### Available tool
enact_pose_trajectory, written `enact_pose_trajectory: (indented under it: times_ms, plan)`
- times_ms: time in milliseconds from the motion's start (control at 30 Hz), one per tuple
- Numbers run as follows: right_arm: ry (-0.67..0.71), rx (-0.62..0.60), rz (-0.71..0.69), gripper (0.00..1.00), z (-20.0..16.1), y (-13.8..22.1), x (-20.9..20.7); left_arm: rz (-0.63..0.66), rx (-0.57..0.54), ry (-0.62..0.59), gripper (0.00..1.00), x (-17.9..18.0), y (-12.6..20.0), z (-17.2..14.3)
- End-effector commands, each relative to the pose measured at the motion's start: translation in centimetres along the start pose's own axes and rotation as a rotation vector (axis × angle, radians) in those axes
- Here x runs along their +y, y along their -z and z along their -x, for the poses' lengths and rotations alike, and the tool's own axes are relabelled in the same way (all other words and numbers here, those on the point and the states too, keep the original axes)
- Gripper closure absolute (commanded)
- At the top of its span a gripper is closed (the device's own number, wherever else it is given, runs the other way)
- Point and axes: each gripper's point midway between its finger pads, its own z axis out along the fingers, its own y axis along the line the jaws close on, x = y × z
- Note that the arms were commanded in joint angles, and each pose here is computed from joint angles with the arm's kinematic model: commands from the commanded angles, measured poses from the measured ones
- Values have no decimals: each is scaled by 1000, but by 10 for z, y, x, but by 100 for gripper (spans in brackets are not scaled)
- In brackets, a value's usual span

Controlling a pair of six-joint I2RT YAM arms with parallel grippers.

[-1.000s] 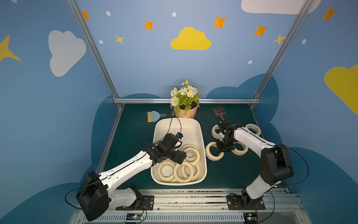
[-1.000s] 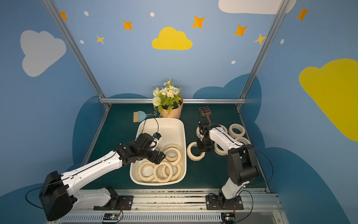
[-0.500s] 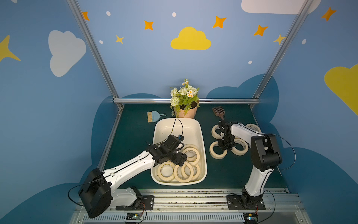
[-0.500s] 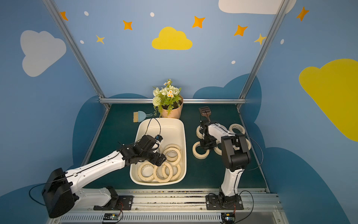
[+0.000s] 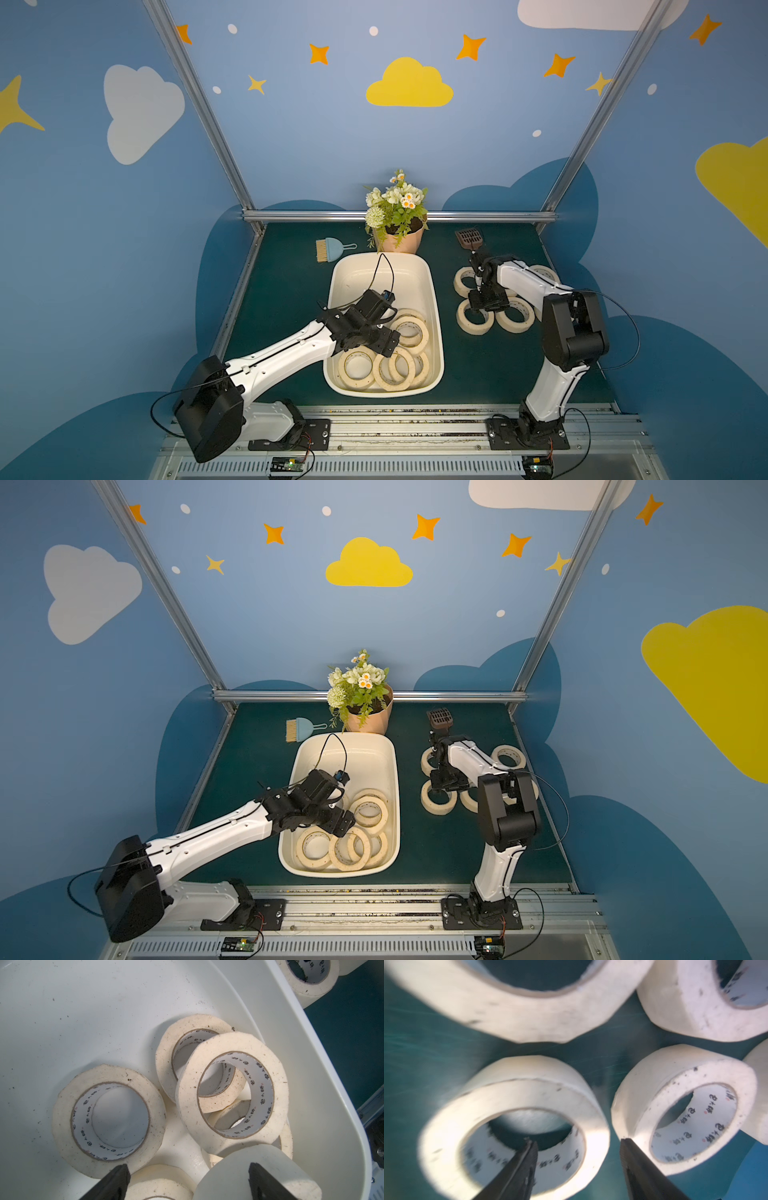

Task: Take out the art tape in the storage box
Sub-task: Place the art tape at the center of the board.

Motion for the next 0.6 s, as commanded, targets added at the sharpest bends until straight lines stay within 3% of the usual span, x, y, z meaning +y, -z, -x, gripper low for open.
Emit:
enact_pose_trajectory:
  times_ms: [0,233,400,567]
  plan:
    - [32,-70,74,32,4,33,25,-17,23,-4,7,-3,12,-6]
    - [74,-75,198,33,-11,54,65,-95,45,18,10,-13,16,-23]
    - [88,-110,197,33,-17,79,57,-181,66,13,10,-26,22,-41]
    - [125,-110,229,34,-29,91,61,-158,85,27,15,-21,8,-50]
